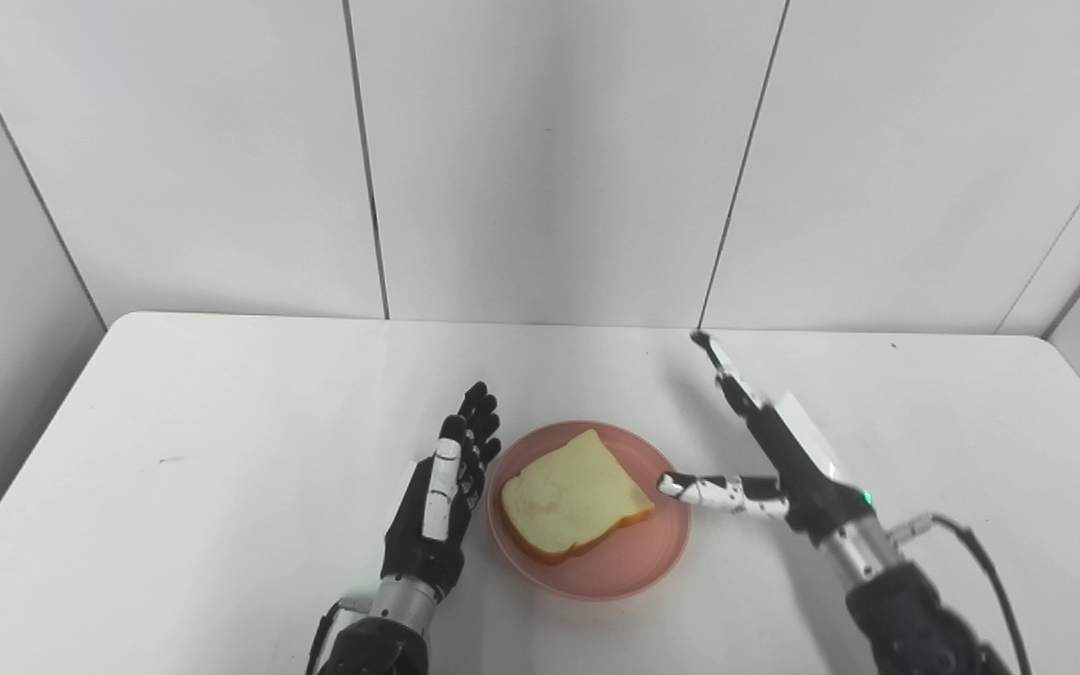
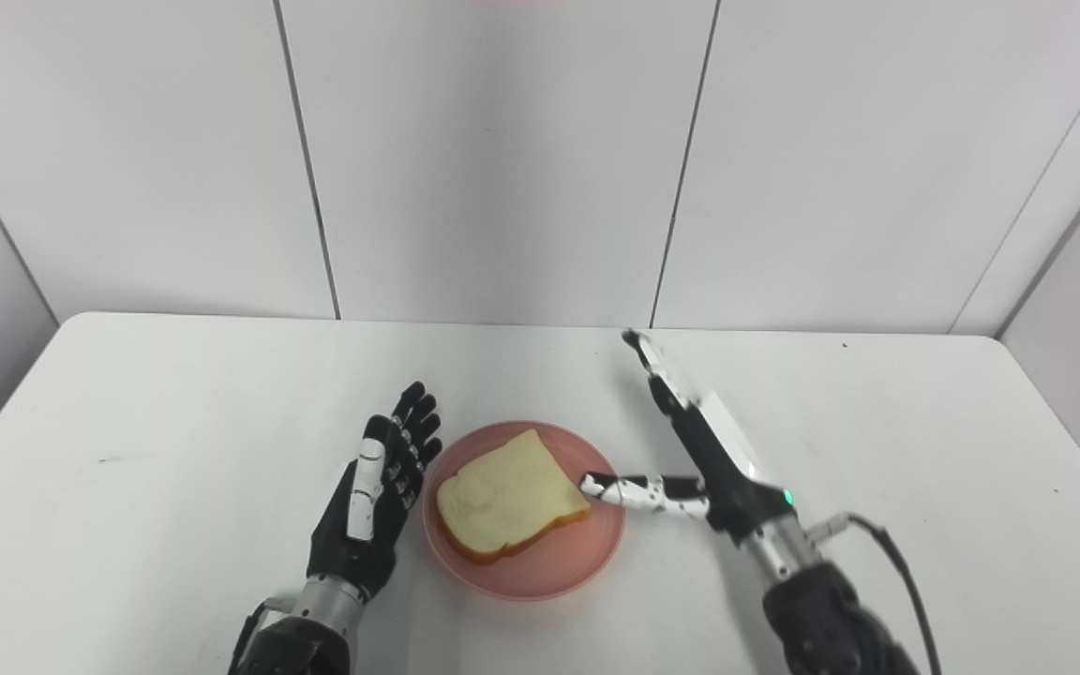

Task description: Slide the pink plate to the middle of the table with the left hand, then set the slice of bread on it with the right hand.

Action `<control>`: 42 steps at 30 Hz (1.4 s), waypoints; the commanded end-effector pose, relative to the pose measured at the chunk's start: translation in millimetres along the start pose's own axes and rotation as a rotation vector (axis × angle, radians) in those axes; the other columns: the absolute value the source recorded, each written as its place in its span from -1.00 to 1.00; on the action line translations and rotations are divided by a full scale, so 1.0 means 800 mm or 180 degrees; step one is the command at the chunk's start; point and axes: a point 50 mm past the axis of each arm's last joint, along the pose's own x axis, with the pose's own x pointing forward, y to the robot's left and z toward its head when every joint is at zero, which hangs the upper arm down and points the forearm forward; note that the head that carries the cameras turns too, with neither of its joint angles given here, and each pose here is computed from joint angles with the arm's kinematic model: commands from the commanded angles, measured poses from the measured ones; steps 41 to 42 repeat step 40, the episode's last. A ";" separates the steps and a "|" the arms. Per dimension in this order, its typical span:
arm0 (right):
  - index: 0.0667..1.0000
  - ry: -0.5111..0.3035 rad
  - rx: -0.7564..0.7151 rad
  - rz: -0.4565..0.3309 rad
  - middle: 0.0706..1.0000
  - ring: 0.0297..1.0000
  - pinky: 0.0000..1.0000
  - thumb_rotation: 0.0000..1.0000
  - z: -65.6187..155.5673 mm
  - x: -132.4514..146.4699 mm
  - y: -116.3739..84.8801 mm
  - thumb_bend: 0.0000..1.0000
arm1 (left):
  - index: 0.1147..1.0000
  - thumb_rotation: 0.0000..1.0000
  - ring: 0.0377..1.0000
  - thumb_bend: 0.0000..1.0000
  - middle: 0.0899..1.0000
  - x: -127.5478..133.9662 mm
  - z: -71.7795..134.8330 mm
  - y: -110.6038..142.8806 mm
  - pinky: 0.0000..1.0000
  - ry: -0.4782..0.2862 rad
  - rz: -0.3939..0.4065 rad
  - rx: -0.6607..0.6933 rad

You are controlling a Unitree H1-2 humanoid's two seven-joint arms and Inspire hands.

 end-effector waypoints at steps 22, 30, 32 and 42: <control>1.00 -0.0059 0.1649 -0.0706 1.00 1.00 1.00 0.72 -0.006 0.015 0.053 0.34 | 1.00 1.00 1.00 0.37 1.00 -0.015 0.010 0.011 1.00 0.0004 0.0138 0.0125; 1.00 0.0059 0.1486 -0.0848 1.00 1.00 1.00 0.78 -0.014 0.014 0.052 0.26 | 1.00 1.00 1.00 0.35 1.00 -0.013 0.011 0.008 1.00 -0.0044 0.0209 0.0019; 1.00 0.0079 0.1472 -0.0851 1.00 1.00 1.00 0.78 -0.016 0.015 0.052 0.23 | 1.00 1.00 1.00 0.35 1.00 -0.012 0.010 0.008 1.00 -0.0042 0.0210 0.0006; 1.00 0.0122 0.1476 -0.0850 1.00 1.00 1.00 0.74 -0.019 0.014 0.050 0.29 | 1.00 1.00 1.00 0.37 1.00 -0.011 0.007 0.008 1.00 -0.0006 0.0184 -0.0019</control>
